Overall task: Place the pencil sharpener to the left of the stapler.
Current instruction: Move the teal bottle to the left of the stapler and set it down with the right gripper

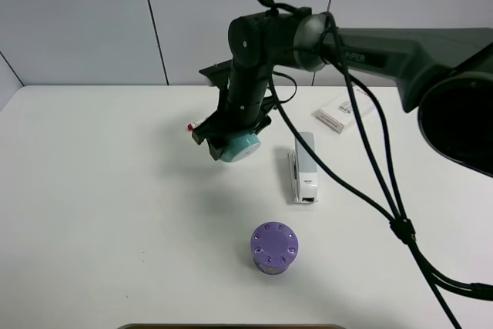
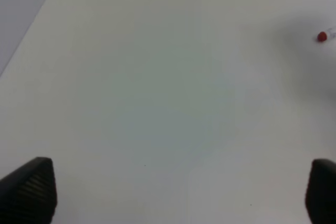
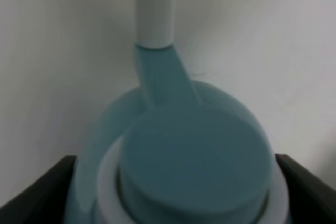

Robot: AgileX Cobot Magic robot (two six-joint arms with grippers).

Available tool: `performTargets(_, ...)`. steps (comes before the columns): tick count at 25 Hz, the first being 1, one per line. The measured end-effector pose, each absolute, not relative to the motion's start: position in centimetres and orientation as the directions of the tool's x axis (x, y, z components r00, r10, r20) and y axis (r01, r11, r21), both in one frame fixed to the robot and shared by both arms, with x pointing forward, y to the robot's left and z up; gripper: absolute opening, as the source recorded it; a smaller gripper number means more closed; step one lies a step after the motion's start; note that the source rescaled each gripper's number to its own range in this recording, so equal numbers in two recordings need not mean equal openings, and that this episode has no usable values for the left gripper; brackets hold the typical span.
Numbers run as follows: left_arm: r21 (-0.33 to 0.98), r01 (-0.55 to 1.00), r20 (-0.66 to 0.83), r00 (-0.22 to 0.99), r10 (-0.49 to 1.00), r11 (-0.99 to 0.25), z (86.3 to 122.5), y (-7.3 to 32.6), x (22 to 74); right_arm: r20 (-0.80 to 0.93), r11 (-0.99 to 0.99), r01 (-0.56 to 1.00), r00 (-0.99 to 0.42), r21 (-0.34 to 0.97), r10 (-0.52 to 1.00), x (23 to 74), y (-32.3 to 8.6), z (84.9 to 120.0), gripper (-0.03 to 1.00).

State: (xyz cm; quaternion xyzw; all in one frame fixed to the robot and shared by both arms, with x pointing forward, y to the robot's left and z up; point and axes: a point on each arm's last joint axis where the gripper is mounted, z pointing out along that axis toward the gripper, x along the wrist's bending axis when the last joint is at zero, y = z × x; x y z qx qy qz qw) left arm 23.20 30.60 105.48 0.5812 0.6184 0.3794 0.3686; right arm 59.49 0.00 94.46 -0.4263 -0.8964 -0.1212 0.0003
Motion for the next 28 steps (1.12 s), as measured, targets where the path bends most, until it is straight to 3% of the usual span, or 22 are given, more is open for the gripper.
performTargets(7,0.898,0.439,-0.015,-0.053,0.998,0.037,105.5,30.6,23.2,0.081,0.626,0.765,-0.641,0.153,0.763,59.8,0.2,90.6,0.0)
performTargets(28,0.898,0.439,-0.015,-0.053,0.998,0.037,105.5,30.6,23.2,0.074,0.632,0.764,-0.643,0.129,0.762,60.0,0.3,88.7,0.0)
